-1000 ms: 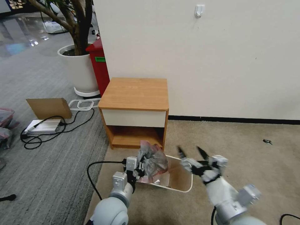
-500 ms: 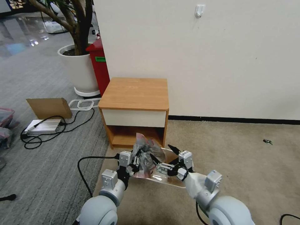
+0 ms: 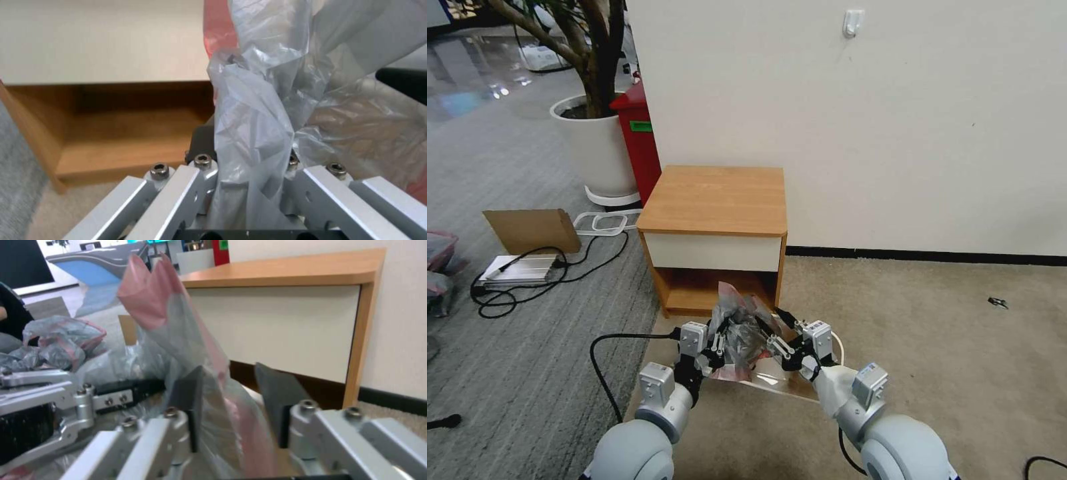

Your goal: Pick up the garbage bag from the table and place it over the trash can.

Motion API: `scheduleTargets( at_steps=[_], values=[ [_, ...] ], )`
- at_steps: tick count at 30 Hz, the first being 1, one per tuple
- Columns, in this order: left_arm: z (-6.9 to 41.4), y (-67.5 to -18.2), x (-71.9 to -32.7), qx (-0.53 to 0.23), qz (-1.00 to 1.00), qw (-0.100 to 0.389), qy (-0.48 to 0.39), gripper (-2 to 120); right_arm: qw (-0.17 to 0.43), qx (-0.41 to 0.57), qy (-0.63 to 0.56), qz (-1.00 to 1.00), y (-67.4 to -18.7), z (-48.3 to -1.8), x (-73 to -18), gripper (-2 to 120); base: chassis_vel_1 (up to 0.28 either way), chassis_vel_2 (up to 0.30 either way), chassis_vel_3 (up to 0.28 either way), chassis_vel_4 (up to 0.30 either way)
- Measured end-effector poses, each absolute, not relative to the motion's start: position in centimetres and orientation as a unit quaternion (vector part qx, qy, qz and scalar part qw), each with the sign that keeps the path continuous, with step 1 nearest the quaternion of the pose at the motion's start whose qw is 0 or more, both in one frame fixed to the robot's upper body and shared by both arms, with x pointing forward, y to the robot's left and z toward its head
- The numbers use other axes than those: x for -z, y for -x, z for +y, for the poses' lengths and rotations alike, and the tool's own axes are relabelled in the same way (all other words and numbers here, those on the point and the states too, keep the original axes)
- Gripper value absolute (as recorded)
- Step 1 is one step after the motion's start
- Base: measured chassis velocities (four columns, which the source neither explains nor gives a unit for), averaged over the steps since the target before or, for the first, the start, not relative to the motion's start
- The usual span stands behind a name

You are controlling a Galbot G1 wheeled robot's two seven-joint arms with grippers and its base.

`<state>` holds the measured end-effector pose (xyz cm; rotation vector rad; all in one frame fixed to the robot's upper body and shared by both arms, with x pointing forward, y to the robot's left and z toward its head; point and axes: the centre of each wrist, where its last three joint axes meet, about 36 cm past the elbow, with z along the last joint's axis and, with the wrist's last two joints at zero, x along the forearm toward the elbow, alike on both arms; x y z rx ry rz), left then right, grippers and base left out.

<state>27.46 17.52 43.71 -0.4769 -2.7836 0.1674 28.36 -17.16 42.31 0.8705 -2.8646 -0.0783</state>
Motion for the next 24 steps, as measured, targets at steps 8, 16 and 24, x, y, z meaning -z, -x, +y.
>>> scheduleTargets(
  at_steps=[8, 16, 24],
  values=[
    [17.3, -27.3, -43.8, -0.091, -0.966, 0.182, 0.158, 11, 0.062, 0.029, -0.291, -0.954, -28.0, -16.9, -42.4, 0, 0.000, 0.000, 0.000, 0.000],
    [17.0, -27.2, -43.3, -0.102, -0.963, 0.194, 0.154, 11, 0.053, 0.047, -0.247, -0.966, -28.8, -18.5, -43.8, 0, 0.000, 0.000, 0.000, 0.000],
    [17.2, -27.0, -43.5, -0.105, -0.963, 0.195, 0.154, 11, 0.063, 0.047, -0.187, -0.979, -30.8, -21.9, -45.8, 0, 0.000, 0.000, 0.000, 0.000]
  ],
)
